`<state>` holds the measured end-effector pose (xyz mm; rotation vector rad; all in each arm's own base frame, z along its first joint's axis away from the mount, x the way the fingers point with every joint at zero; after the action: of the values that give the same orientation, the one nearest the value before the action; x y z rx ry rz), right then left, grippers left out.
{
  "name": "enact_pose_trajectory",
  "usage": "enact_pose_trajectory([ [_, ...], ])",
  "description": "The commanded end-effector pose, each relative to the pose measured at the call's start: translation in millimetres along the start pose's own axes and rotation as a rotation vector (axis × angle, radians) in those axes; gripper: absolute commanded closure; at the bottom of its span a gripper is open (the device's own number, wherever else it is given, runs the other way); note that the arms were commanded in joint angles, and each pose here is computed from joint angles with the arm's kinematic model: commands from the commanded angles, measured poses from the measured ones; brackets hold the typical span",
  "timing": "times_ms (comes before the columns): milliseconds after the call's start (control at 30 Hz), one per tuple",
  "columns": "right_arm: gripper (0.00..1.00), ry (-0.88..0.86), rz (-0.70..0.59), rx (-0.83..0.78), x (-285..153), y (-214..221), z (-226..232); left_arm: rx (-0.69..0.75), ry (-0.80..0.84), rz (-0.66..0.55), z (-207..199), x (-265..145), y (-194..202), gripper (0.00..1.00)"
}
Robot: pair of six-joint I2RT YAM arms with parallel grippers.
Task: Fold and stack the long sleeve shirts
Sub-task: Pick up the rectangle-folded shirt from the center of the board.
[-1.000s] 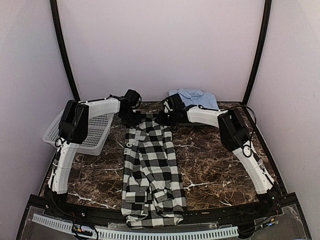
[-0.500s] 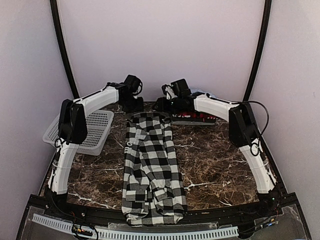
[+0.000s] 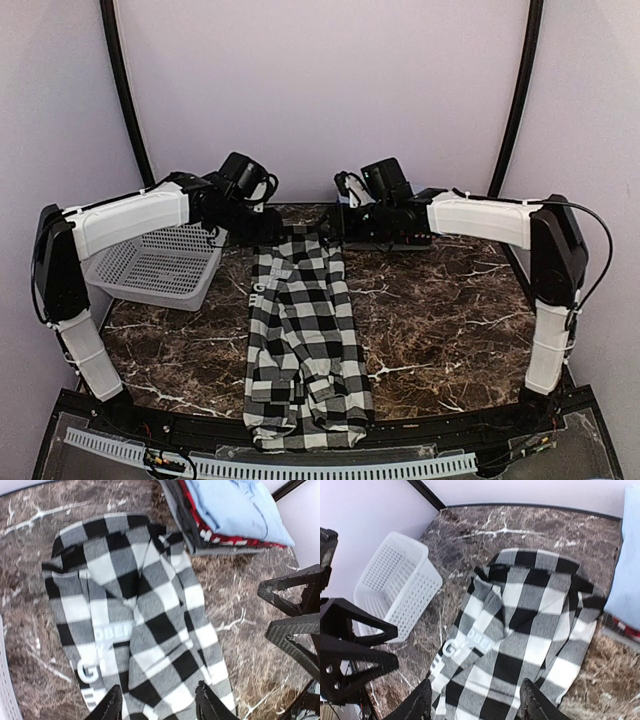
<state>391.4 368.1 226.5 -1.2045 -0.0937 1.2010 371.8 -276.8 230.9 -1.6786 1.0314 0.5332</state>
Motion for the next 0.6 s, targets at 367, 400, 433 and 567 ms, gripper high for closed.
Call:
enact_pose_trajectory([
  [367, 0.52, -0.102, 0.287, 0.012, -76.2, 172.6, 73.7, -0.156, 0.171, 0.325, 46.8, -35.7, 171.4, 0.65],
  [400, 0.52, -0.101, 0.302, 0.028, -82.5, 182.9, 72.2, -0.156, 0.183, 0.328, 46.4, -41.6, 177.3, 0.65],
  [433, 0.52, -0.108, 0.324, 0.042, -87.8, 195.9, 71.7, -0.177, 0.175, 0.368, 53.3, -39.9, 192.5, 0.65],
  [567, 0.47, -0.156, 0.388, 0.093, -105.8, 232.7, 72.1, -0.193, 0.174, 0.458, 59.3, -46.9, 233.4, 0.67],
])
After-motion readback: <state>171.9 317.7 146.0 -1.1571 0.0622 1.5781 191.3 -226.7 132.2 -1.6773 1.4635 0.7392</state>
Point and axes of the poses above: each gripper's point midway between its finger pads, its own x axis out along the fingers, its own z axis along the line the jaws close on, y = z × x, the point moved 5 cm from there along -x, back along the fingers, and after that the axes turned 6 degrees about -x, right-handed, at the moved point
